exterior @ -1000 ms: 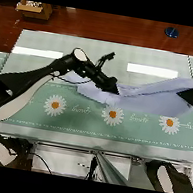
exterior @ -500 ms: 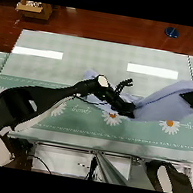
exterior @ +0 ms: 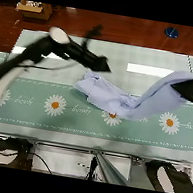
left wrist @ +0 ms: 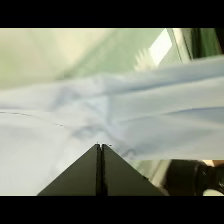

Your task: Fold the shirts.

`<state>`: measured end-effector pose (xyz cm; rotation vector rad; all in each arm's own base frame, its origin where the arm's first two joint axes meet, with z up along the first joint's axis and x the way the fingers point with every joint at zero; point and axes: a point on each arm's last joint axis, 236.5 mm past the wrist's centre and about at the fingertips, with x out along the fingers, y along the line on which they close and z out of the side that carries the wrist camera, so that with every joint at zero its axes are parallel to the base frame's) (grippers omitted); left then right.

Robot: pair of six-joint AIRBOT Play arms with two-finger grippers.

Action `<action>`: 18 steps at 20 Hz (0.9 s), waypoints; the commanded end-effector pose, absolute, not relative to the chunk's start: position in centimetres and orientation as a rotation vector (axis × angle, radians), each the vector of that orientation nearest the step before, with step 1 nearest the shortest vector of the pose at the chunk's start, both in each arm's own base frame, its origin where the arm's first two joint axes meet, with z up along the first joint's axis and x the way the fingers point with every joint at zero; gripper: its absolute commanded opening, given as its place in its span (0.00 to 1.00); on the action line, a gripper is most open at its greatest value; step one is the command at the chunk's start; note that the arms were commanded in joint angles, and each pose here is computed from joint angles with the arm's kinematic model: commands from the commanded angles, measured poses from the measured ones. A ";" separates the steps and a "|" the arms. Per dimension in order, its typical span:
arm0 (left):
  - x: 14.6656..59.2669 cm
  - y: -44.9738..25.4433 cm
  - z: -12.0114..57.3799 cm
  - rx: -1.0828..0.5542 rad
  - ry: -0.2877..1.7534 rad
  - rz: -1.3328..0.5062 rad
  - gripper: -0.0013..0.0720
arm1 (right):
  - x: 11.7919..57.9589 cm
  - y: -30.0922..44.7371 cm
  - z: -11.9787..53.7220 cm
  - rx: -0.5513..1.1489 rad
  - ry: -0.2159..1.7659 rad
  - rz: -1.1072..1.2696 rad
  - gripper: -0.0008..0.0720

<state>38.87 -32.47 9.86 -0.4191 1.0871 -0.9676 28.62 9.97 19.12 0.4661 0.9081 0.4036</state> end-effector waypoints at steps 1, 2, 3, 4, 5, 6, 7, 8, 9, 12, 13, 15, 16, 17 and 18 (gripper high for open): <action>41.2 -19.8 18.1 -0.373 0.876 -0.759 0.04 | 32.1 14.4 17.9 0.469 0.899 0.481 0.04; 41.0 -17.0 20.5 -0.377 0.817 -0.712 0.04 | 33.3 16.1 16.5 0.460 0.919 0.498 0.04; 40.4 -14.2 22.7 -0.377 0.760 -0.663 0.04 | 34.3 17.9 15.0 0.450 0.940 0.514 0.04; 39.7 -12.1 24.4 -0.380 0.718 -0.619 0.04 | 35.4 19.9 13.2 0.444 0.963 0.531 0.04; 38.7 -10.2 26.1 -0.373 0.675 -0.580 0.04 | 36.5 21.9 11.3 0.447 0.978 0.540 0.04; 37.7 -8.9 27.4 -0.369 0.641 -0.547 0.04 | 37.6 24.0 9.6 0.465 0.983 0.546 0.04; 36.8 -8.1 28.5 -0.362 0.618 -0.525 0.04 | 38.6 26.3 8.0 0.500 0.981 0.553 0.04; 35.8 -7.8 29.2 -0.352 0.601 -0.515 0.04 | 39.3 28.3 6.6 0.540 0.979 0.554 0.04; 34.9 -7.9 29.8 -0.339 0.595 -0.519 0.04 | 39.9 30.1 5.3 0.579 0.976 0.549 0.04; 32.8 -9.0 30.2 -0.309 0.607 -0.553 0.04 | 40.5 34.6 2.3 0.677 0.959 0.524 0.04; 32.4 -9.3 30.2 -0.302 0.615 -0.563 0.04 | 40.5 35.6 1.7 0.689 0.949 0.518 0.04; 32.1 -9.4 30.0 -0.298 0.625 -0.570 0.04 | 40.4 37.0 1.0 0.697 0.924 0.510 0.04; 32.1 -9.4 30.0 -0.298 0.626 -0.570 0.04 | 40.4 37.4 0.8 0.699 0.911 0.506 0.04; 32.1 -9.4 30.0 -0.298 0.626 -0.570 0.04 | 40.5 37.7 0.7 0.697 0.896 0.502 0.04; 32.2 -9.4 30.0 -0.299 0.627 -0.570 0.04 | 40.8 37.7 0.7 0.699 0.882 0.496 0.17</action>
